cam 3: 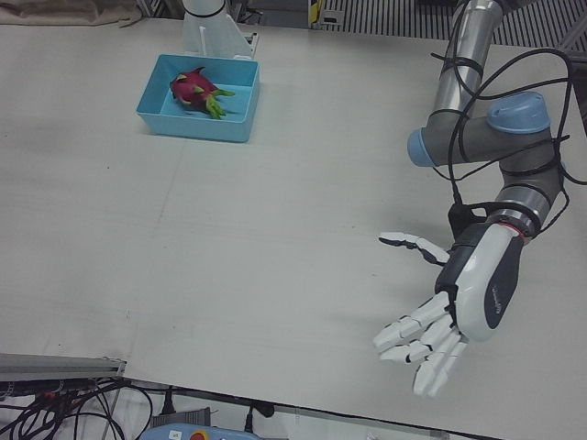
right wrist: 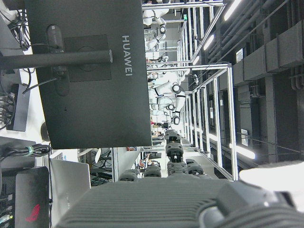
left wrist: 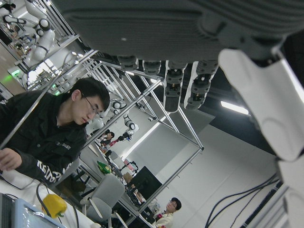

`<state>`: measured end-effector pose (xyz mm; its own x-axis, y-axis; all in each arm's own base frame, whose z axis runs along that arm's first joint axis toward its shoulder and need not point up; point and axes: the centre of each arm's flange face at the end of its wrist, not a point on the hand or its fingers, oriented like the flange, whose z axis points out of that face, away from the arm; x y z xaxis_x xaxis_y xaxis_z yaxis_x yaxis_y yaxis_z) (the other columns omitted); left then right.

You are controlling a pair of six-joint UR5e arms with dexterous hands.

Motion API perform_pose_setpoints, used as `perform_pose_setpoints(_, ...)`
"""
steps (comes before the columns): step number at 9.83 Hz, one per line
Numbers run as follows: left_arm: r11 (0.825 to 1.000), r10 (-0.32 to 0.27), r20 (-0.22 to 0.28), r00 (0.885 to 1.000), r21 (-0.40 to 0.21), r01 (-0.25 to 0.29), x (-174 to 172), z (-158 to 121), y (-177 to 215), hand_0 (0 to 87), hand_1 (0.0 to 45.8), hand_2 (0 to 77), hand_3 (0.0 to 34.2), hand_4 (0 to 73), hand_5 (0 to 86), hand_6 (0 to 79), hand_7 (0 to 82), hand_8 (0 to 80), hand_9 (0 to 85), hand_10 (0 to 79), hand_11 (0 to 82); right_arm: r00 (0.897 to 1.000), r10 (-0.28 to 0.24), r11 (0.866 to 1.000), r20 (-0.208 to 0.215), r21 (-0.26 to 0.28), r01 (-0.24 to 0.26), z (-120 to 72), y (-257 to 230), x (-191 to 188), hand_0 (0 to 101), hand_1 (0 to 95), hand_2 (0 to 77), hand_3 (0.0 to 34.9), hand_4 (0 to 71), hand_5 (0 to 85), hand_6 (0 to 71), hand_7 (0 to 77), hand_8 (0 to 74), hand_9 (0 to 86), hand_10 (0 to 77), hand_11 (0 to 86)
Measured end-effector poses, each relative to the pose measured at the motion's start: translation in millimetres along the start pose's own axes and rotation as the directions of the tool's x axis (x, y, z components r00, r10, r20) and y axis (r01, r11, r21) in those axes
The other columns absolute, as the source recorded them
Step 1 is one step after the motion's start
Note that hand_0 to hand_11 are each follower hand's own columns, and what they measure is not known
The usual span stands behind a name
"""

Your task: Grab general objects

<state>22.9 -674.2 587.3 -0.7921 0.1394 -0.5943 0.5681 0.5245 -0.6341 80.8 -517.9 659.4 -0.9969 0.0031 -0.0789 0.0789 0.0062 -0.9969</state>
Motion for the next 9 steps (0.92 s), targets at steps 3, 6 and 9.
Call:
perform_pose_setpoints(3, 0.993, 0.038, -0.048, 0.998, 0.110, -0.033, -11.8, -58.1, -35.0, 48.5, 0.5, 12.5, 0.0, 19.1, 2.7, 14.2, 26.7, 5.4, 4.4, 1.1, 10.9, 1.000, 0.000, 1.000, 0.000, 0.000, 0.000, 0.1, 0.1, 0.0, 0, 6.5, 1.6, 0.0, 0.0, 0.0, 0.0, 0.0, 0.0, 1.1, 0.0, 1.1)
perform_pose_setpoints(6, 0.987, 0.084, -0.045, 0.995, 0.139, -0.077, -14.8, -71.3, -41.3, 47.2, 0.5, 4.4, 0.0, 16.9, 2.2, 15.3, 26.7, 7.6, 5.5, 3.3, 12.0, 1.000, 0.001, 1.000, 0.000, -0.001, -0.001, 0.4, 0.5, 0.1, 0, 6.5, 1.6, 0.0, 0.0, 0.0, 0.0, 0.0, 0.0, 1.1, 0.0, 1.1)
perform_pose_setpoints(9, 0.985, 0.093, -0.054, 0.994, 0.152, -0.084, -14.7, -74.6, -42.9, 47.0, 0.5, 1.6, 0.0, 14.2, 2.2, 15.3, 27.3, 5.4, 5.5, 8.2, 13.6, 1.000, 0.001, 1.000, 0.000, 0.000, -0.001, 0.0, 0.0, 0.0, 0, 6.5, 1.6, 0.0, 0.0, 0.0, 0.0, 0.0, 0.0, 1.1, 0.0, 1.1)
